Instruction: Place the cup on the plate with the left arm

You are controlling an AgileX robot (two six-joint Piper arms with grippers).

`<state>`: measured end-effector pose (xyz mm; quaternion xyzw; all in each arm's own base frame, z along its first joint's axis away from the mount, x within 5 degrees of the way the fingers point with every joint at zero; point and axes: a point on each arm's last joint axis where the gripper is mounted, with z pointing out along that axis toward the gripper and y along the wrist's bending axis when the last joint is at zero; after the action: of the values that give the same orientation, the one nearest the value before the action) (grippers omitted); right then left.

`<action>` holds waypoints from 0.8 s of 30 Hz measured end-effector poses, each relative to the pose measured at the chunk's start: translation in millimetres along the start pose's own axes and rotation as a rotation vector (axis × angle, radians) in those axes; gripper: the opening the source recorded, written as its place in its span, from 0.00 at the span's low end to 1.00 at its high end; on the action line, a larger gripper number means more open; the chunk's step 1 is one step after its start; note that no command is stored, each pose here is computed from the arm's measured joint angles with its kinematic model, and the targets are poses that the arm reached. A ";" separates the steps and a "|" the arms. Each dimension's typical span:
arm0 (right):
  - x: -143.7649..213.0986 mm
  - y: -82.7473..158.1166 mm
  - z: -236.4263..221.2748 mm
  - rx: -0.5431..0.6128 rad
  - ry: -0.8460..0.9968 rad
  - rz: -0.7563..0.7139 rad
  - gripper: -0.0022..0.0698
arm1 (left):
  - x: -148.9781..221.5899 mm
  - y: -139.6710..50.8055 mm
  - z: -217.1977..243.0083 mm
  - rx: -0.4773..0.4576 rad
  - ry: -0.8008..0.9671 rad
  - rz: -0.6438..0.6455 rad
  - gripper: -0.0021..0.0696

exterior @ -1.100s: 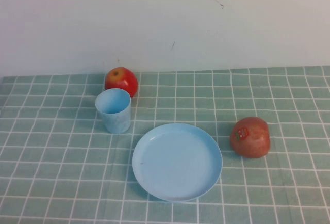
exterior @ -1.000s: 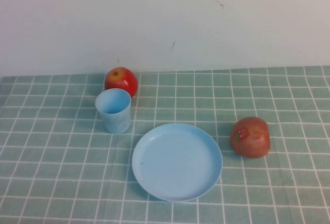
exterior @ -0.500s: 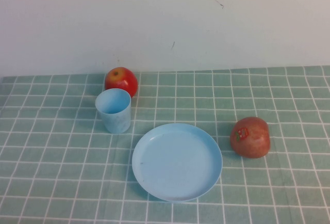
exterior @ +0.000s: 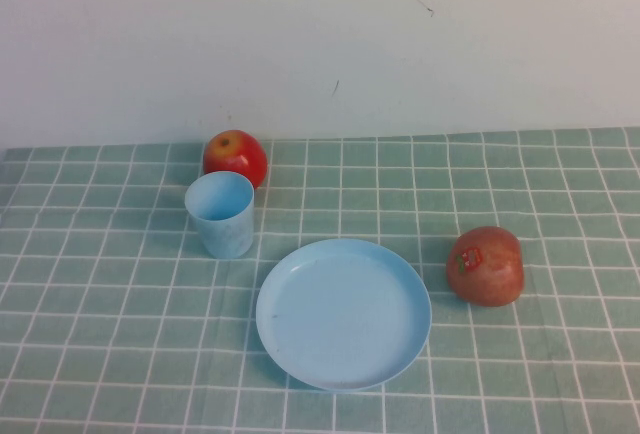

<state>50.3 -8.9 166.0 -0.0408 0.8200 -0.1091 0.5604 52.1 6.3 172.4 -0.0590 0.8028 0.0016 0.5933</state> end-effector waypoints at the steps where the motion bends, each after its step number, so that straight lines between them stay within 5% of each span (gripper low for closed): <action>1: 0.0 0.0 0.0 0.000 0.000 0.000 0.03 | 0.0 0.0 0.0 0.000 0.000 0.000 0.03; 10: 0.0 0.0 0.0 0.000 0.000 0.000 0.03 | -13.3 -4.6 -0.7 0.055 -0.159 -0.045 0.03; 24: 0.0 0.0 0.0 0.000 0.000 0.000 0.03 | -83.8 -16.5 -61.2 0.321 -1.199 -0.119 0.03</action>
<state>50.3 -8.9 166.0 -0.0408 0.8200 -0.1091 0.5604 19.7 -6.8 271.4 -0.0025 0.3158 -0.1190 0.9413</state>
